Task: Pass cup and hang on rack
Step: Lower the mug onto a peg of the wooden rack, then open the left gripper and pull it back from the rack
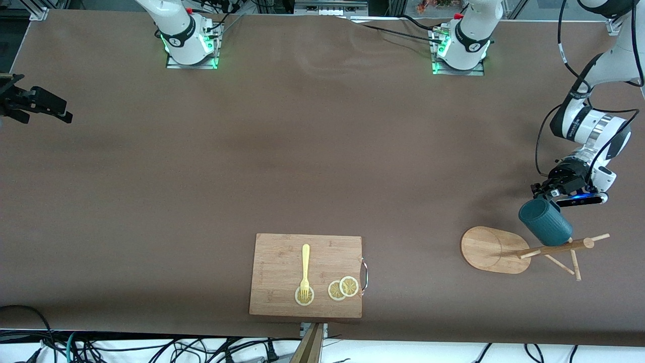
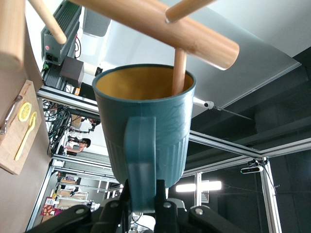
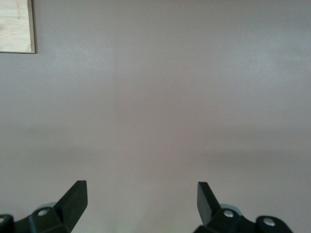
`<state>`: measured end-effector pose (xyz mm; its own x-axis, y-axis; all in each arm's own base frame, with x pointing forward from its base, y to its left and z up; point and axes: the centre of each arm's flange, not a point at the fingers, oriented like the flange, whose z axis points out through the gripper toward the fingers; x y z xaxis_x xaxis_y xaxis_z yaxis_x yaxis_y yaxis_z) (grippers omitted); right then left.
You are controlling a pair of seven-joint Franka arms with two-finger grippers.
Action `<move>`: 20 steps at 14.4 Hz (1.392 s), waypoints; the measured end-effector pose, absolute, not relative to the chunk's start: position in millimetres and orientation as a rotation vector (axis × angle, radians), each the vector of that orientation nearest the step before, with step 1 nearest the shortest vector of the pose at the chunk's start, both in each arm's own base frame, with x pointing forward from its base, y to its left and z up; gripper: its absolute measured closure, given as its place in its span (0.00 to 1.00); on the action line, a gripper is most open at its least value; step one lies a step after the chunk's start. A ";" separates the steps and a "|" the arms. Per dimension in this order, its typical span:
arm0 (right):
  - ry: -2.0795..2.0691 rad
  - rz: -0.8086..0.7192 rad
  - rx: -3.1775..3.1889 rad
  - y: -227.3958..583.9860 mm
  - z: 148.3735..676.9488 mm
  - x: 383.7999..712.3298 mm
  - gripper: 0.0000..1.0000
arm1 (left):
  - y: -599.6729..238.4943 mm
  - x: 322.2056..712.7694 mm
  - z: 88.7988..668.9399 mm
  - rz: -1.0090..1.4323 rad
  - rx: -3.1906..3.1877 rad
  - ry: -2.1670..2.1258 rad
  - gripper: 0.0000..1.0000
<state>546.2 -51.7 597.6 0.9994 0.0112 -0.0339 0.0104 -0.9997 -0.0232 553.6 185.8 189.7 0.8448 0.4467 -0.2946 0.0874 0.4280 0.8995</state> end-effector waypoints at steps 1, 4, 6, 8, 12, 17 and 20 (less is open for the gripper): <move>-0.017 0.053 -3.118 -51.5 597.6 546.2 0.00 | 188.0 554.7 191.0 0.242 1.119 0.540 0.78; -0.018 0.053 -3.117 -51.1 597.6 546.3 0.00 | 190.8 556.3 197.4 0.245 1.106 0.511 0.53; -0.018 0.053 -3.117 -51.0 597.6 546.3 0.00 | 191.5 555.4 198.9 0.242 1.101 0.500 0.35; -0.018 0.053 -3.116 -51.0 597.6 546.3 0.00 | 192.5 552.8 198.5 0.230 1.112 0.491 0.14; -0.018 0.053 -3.116 -51.0 597.6 546.3 0.00 | 204.6 537.9 194.4 0.169 1.193 0.468 0.00; -0.018 0.053 -3.116 -51.0 597.7 546.3 0.00 | 211.0 516.9 222.9 0.003 1.403 0.334 0.00; -0.018 0.053 -3.116 -50.9 597.7 546.3 0.00 | 208.0 513.7 262.5 -0.099 1.577 0.202 0.00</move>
<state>546.3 -50.9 597.7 0.9994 0.0121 -0.0337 0.0113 -0.9996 -0.0254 513.7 208.0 262.5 0.9797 0.0656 -0.1897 0.1905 -0.0062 0.9817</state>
